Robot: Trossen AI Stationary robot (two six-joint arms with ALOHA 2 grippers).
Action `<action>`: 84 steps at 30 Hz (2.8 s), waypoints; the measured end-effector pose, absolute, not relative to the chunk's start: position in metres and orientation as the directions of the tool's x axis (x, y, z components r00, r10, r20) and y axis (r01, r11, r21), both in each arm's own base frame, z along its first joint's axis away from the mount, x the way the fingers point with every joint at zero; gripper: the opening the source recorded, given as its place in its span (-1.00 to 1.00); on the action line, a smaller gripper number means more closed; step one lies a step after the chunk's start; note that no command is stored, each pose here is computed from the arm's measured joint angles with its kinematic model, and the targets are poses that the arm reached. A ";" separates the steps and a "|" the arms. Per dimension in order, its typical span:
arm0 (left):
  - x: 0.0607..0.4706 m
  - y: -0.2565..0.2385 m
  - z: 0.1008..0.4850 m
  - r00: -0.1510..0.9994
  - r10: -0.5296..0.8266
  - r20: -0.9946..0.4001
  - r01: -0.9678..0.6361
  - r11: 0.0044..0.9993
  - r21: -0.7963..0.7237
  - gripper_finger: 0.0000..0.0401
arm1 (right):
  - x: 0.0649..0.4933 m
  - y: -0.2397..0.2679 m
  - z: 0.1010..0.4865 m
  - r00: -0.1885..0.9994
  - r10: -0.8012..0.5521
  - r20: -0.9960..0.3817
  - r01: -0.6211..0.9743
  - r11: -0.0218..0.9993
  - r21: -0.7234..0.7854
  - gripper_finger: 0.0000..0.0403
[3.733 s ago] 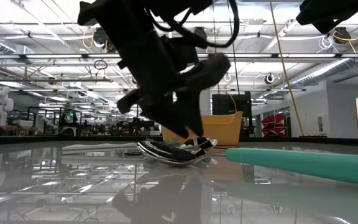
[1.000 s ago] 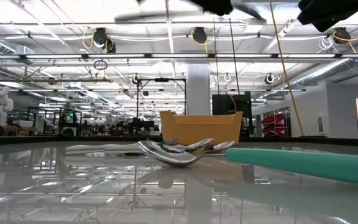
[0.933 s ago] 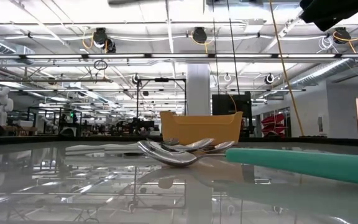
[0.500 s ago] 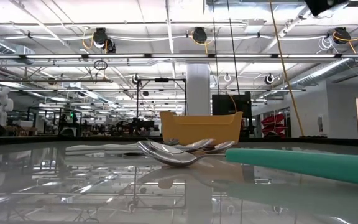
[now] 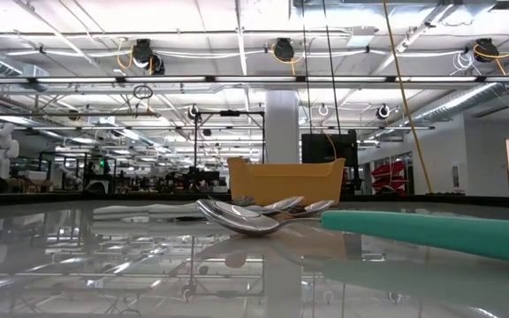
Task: Sort silverware by color (type)
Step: Put the black spoon into the white bin
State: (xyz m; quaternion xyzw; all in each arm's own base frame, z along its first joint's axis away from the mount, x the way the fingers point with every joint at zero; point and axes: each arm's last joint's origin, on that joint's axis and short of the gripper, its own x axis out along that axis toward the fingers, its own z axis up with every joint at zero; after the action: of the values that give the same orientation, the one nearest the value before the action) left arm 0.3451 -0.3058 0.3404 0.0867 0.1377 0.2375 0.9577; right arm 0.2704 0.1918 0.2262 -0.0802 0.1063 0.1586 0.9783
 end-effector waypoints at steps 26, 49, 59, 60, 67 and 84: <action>0.402 -0.308 0.338 0.955 0.263 -0.138 -0.206 0.921 0.330 -0.97 | 0.304 0.179 0.221 0.838 0.546 0.000 -0.522 0.800 -0.296 -0.12; 0.412 -0.297 0.324 0.955 0.021 -0.295 0.133 0.860 0.493 -0.99 | 0.302 0.181 0.224 0.756 0.654 0.028 -0.597 0.707 -0.379 -0.13; 0.418 -0.292 0.324 0.949 -0.056 -0.309 0.209 0.847 0.489 -0.99 | 0.302 0.181 0.222 0.757 0.653 0.005 -0.605 0.703 -0.374 -0.36; 0.417 -0.293 0.324 0.949 -0.058 -0.310 0.212 0.845 0.491 -0.98 | 0.302 0.181 0.221 0.757 0.653 0.001 -0.606 0.703 -0.373 -0.40; 0.409 -0.304 0.324 0.949 -0.065 -0.308 0.224 0.827 0.515 -0.98 | 0.302 0.181 0.219 0.754 0.657 -0.017 -0.615 0.696 -0.370 -0.71; 0.397 -0.303 0.322 0.924 0.283 -0.258 -0.084 0.808 0.583 -0.92 | 0.266 0.157 0.253 0.908 0.327 -0.263 -0.409 0.829 -0.381 -0.99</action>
State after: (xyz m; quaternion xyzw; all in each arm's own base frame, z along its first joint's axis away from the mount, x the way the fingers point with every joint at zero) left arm 0.3966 -0.3028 0.3224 0.2939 0.1687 0.0981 0.9357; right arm 0.2661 0.1571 0.2530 -0.2191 0.0937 0.1932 0.9518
